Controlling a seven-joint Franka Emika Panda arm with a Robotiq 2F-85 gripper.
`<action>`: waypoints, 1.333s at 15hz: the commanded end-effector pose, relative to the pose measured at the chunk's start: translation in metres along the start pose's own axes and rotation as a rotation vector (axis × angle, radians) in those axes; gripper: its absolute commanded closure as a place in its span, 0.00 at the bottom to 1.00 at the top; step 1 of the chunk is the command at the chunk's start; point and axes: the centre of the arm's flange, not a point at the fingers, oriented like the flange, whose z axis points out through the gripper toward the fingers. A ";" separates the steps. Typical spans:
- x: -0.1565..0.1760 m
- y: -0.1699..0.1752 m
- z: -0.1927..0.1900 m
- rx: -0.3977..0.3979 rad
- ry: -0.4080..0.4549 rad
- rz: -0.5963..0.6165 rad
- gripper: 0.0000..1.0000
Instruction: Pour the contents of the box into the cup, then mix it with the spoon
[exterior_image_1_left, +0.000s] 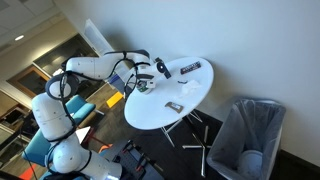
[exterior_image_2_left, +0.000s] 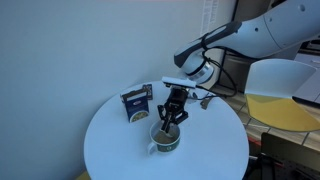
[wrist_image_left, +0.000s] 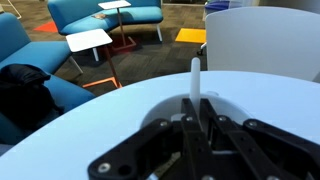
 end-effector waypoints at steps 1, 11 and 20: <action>-0.012 0.006 0.000 0.015 0.046 -0.092 0.97; -0.057 0.036 -0.018 -0.029 -0.154 -0.347 0.97; -0.090 0.052 -0.060 0.057 -0.178 -0.286 0.97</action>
